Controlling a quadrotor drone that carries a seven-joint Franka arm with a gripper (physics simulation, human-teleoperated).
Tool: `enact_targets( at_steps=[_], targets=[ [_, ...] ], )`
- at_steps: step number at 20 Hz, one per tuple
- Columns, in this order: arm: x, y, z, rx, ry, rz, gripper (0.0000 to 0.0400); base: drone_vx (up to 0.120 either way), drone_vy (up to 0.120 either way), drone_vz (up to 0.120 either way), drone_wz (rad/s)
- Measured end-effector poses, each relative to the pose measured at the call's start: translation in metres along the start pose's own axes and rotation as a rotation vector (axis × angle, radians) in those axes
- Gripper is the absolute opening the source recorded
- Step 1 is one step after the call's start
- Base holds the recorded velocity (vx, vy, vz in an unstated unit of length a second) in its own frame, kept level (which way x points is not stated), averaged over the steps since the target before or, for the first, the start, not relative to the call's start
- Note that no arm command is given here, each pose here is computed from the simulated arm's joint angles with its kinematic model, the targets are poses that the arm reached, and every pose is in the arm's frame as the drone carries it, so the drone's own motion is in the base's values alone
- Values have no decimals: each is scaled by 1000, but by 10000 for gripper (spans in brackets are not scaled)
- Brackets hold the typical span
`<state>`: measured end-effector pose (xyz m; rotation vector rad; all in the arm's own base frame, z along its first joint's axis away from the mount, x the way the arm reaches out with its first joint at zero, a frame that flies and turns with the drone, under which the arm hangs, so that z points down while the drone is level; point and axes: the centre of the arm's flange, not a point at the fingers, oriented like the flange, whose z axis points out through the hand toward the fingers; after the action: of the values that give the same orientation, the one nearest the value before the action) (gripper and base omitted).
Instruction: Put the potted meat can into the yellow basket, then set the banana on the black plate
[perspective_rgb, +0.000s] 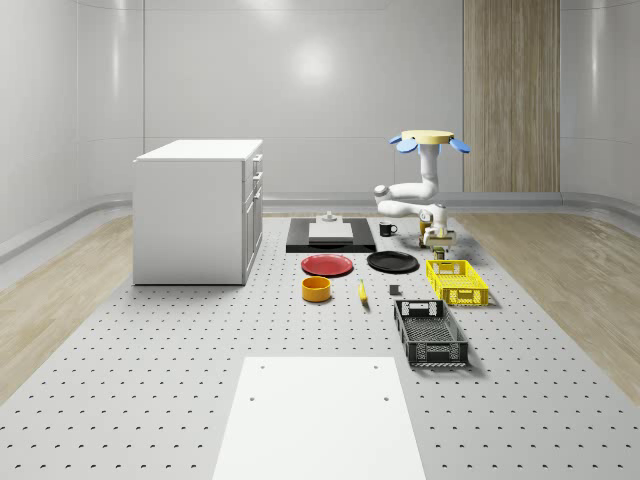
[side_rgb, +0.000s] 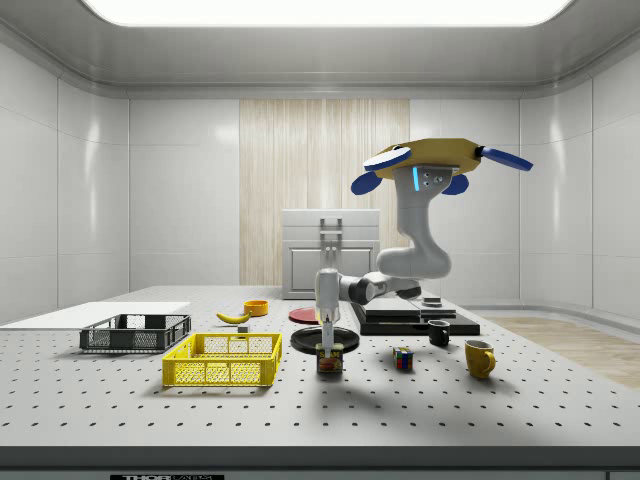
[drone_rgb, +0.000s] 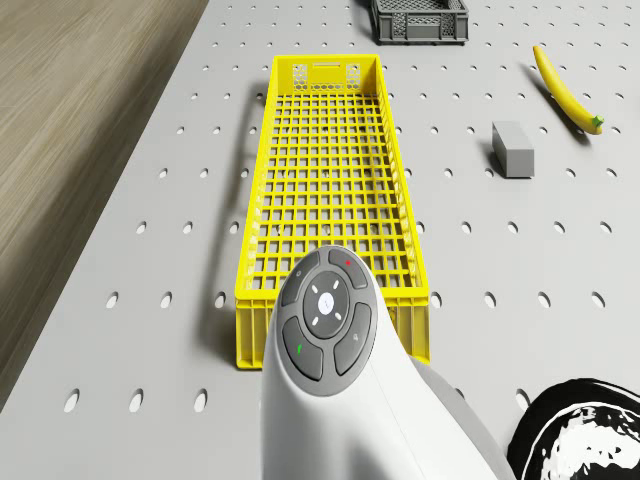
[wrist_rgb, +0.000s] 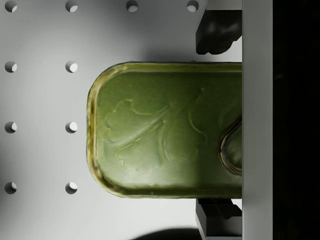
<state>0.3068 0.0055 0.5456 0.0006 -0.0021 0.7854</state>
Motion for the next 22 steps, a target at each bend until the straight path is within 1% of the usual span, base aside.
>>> enact_targets(
  at_steps=[1,3,4,5,11,13,20,22],
  targets=[
    [0,0,1,0,0,0,400,0,0,0,0],
    [0,0,2,0,0,0,341,0,0,0,0],
    [0,0,2,0,0,0,321,0,0,0,0],
    [0,0,2,0,0,0,309,0,0,0,0],
    [1,0,2,-2,3,3,290,0,0,0,0],
    [1,1,-2,-2,4,5,291,0,0,0,0],
    [1,1,-26,-3,6,3,291,0,0,114,0],
    [1,1,-30,-3,6,3,291,80,0,120,0]
  ],
)
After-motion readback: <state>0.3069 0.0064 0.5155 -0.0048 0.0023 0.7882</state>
